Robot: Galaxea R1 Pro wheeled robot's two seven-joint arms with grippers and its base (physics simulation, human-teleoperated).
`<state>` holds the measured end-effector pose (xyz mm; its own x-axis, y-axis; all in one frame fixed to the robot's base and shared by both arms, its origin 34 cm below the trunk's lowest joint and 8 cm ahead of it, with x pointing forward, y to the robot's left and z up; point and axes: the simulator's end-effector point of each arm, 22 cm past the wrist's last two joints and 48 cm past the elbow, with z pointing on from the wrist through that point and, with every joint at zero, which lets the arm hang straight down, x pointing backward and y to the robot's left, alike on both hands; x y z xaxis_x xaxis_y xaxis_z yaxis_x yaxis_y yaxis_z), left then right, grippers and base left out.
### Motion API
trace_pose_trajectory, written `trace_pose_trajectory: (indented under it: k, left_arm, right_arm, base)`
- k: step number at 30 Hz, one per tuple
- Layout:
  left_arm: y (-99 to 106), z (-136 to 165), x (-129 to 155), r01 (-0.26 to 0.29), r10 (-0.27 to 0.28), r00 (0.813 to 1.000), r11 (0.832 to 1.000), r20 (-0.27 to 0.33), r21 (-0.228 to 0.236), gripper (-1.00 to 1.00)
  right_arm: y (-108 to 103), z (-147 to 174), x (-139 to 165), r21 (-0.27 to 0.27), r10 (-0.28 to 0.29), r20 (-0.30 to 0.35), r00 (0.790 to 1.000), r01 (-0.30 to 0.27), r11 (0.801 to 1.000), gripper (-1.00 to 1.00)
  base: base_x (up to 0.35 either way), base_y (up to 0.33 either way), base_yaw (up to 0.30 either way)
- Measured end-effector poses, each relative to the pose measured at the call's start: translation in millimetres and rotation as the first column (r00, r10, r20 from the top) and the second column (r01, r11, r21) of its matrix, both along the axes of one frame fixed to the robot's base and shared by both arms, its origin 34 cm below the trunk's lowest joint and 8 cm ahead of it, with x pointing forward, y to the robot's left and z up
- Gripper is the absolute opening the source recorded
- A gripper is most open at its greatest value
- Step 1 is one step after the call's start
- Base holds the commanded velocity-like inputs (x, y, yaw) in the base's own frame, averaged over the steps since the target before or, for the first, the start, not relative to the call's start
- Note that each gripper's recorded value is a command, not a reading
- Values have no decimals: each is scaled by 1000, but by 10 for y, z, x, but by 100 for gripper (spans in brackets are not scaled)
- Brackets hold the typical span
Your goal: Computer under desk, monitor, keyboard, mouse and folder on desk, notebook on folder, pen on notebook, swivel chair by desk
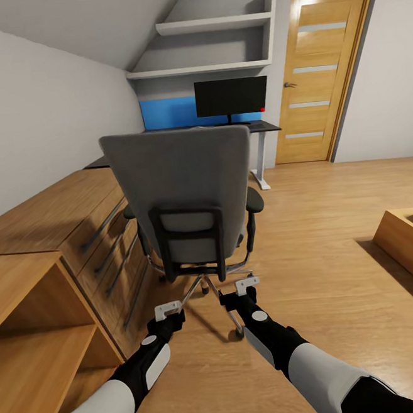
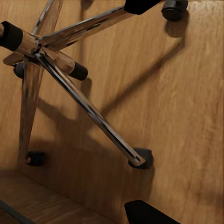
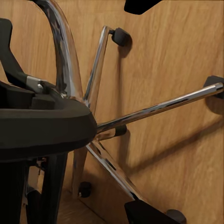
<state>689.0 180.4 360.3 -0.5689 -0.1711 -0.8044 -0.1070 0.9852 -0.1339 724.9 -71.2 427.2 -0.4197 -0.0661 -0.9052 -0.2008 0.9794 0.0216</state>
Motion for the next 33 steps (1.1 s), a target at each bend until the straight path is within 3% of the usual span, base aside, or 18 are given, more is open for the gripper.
trace_pose_trajectory:
  k: [33]
  left_arm:
    - [-20, -15, -12, 6, -6, 1000, 1000, -4, 3, 100]
  right_arm:
    - [-4, -14, -6, -2, 1, -3, 1000, -1, 1000, 100]
  base:
    - [81, -1, 0]
